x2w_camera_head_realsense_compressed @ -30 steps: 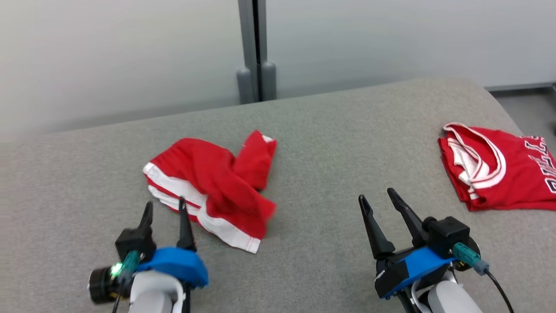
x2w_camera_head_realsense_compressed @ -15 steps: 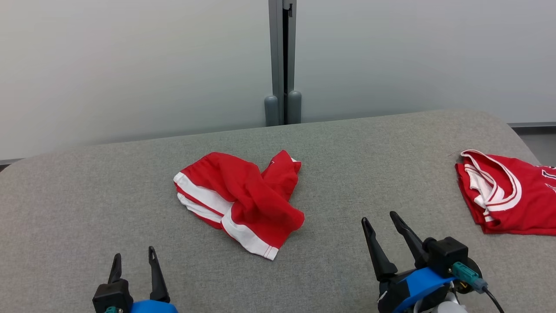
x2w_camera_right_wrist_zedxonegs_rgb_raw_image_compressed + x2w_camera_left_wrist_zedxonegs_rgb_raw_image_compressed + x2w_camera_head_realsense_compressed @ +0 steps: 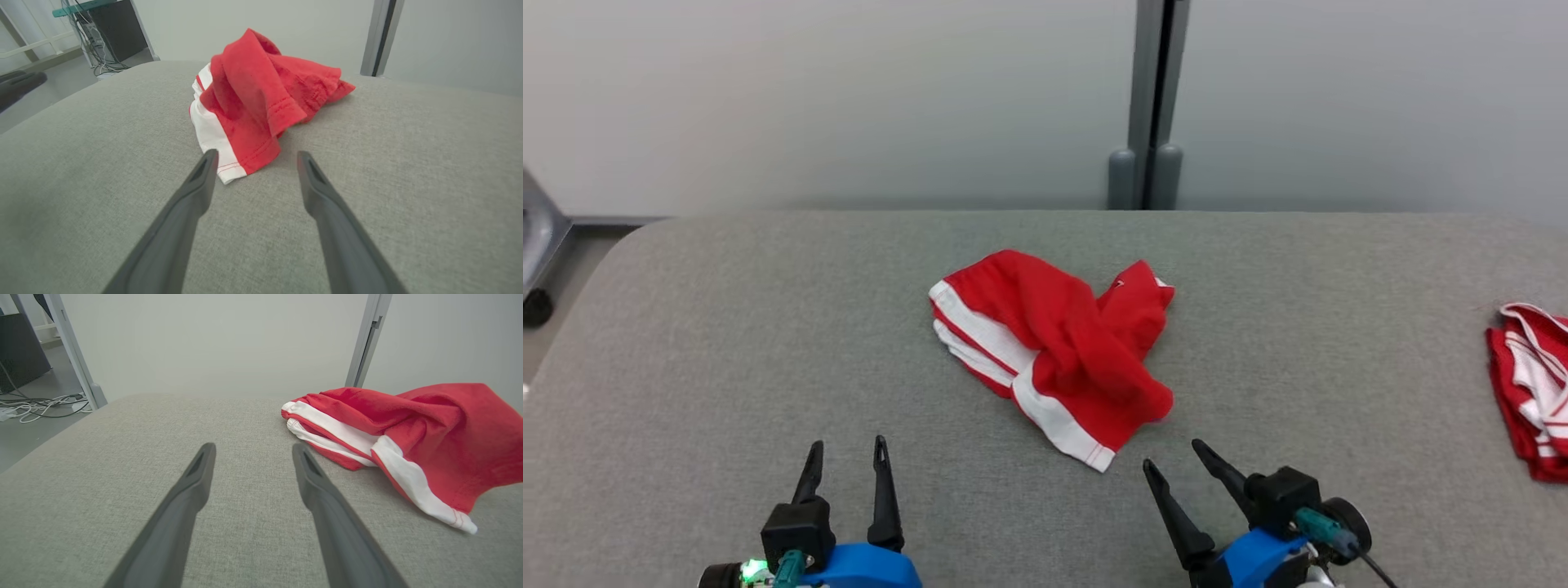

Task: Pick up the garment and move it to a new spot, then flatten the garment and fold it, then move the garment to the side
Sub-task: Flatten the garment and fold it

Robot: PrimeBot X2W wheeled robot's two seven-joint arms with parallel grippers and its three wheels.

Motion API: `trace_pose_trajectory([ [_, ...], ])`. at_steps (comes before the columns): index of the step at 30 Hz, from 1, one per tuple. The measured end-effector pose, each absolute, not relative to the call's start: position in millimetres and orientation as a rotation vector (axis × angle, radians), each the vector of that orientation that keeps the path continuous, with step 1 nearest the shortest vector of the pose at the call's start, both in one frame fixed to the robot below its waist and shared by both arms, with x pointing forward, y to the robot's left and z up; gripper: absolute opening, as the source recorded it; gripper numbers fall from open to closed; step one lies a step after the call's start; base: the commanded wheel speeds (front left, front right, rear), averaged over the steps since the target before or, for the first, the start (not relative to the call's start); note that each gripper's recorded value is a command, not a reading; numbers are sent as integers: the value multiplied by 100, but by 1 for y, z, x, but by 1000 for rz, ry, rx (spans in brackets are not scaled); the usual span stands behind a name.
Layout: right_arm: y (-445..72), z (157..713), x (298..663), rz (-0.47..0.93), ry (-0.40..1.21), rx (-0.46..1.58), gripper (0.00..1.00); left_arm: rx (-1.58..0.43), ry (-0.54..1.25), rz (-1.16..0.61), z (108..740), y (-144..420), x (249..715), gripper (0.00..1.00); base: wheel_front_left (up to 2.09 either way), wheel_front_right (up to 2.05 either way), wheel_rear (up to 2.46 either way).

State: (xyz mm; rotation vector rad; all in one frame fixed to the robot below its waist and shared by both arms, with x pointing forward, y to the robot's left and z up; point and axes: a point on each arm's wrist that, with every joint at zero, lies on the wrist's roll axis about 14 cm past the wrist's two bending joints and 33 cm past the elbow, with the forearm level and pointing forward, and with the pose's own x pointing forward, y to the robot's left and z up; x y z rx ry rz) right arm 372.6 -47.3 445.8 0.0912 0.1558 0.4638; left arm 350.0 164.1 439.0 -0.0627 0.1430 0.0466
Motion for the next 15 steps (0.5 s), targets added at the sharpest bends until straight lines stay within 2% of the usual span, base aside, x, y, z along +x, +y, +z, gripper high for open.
trace_pose_trajectory([
  [8, -1, 417, 397, 606, 247, 17, 100, -67, 165, 150, 433, 193, 335, 100, 0, 0, 0],
  [15, 19, 374, 399, 684, 368, -47, 100, -71, 215, 246, 419, 218, 320, 100, 0, 0, 0],
])
